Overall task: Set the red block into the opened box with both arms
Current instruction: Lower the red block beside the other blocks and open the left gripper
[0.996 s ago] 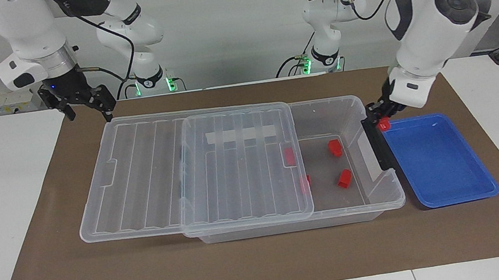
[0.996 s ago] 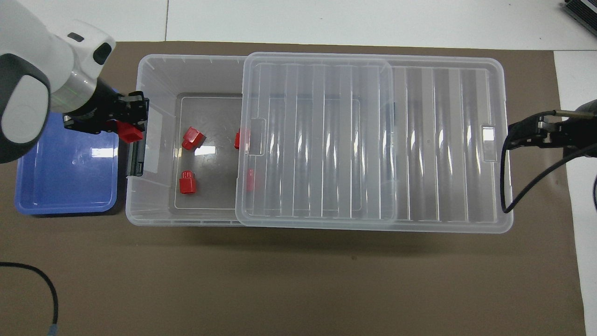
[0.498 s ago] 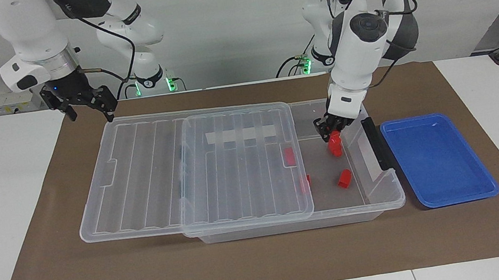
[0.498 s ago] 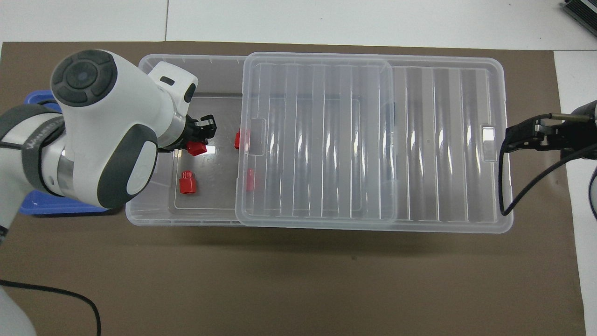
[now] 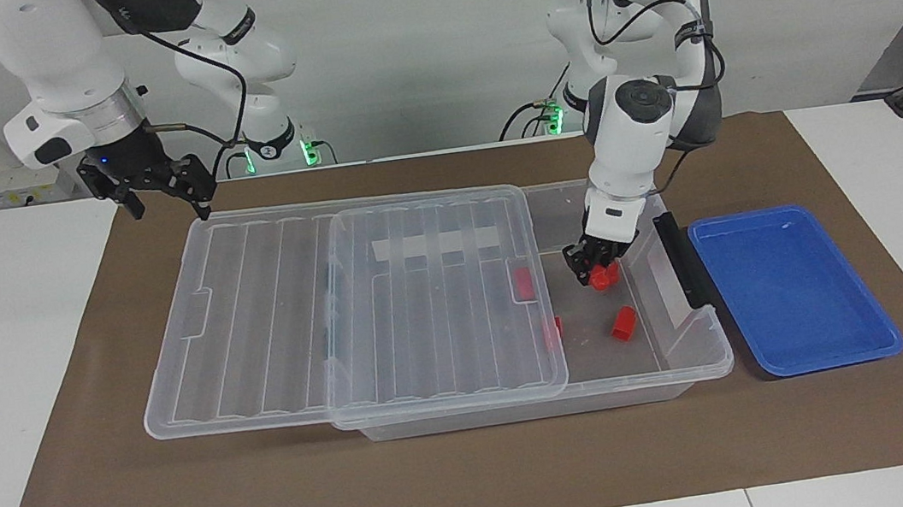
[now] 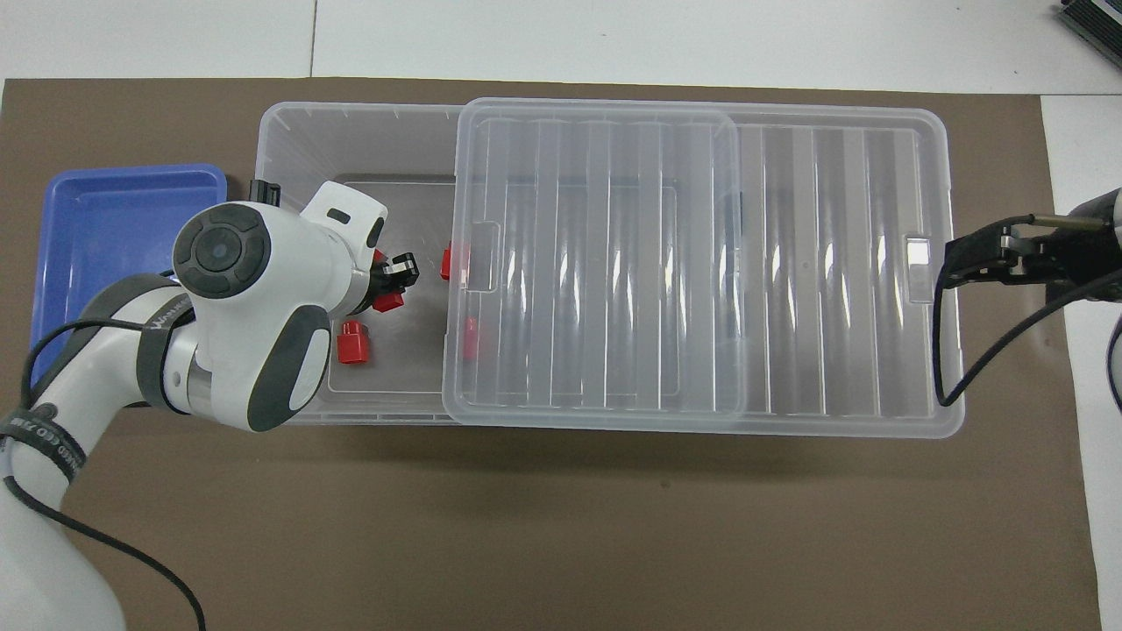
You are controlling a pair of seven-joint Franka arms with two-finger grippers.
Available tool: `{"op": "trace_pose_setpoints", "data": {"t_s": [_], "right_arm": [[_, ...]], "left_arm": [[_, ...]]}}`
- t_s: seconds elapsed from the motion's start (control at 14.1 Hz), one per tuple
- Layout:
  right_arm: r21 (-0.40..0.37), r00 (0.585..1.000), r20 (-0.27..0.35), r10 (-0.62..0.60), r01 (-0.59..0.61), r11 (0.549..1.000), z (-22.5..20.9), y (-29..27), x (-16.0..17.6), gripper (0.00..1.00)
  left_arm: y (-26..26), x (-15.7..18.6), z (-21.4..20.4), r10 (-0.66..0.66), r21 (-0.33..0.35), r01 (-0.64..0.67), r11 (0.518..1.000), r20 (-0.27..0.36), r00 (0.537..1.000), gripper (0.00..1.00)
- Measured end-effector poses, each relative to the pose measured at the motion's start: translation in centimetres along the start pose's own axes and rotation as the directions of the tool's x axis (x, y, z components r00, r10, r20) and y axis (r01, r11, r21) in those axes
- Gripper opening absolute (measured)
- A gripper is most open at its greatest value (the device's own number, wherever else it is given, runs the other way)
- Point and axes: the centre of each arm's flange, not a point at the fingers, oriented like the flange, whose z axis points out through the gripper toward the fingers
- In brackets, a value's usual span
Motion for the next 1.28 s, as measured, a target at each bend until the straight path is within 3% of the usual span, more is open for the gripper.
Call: {"op": "trace_pose_setpoints", "data": {"t_s": [0.64, 1.0, 1.14, 1.28], "right_arm": [[-0.002, 1.000, 0.007, -0.001, 0.001, 1.000, 0.3, 0.0, -0.1, 1.00], [0.002, 1.000, -0.012, -0.001, 0.001, 1.000, 0.3, -0.1, 0.0, 1.00], [0.003, 1.000, -0.015, 0.001, -0.001, 1.000, 0.4, 0.0, 0.1, 0.94], [0.003, 1.000, -0.013, 0.011, -0.011, 1.000, 0.5, 0.7, 0.2, 0.71]], "left_arm": [[-0.9, -2.4, 7.5, 0.024, -0.005, -0.024, 1.000, -0.020, 1.000, 0.34], [-0.8, -2.5, 7.8, 0.068, 0.036, -0.066, 0.997, -0.048, 0.997, 0.34], [-0.5, -2.8, 7.8, 0.067, 0.048, -0.064, 0.997, -0.058, 0.996, 0.34], [-0.3, -3.0, 7.8, 0.065, 0.053, -0.062, 0.997, -0.063, 0.996, 0.34]]}}
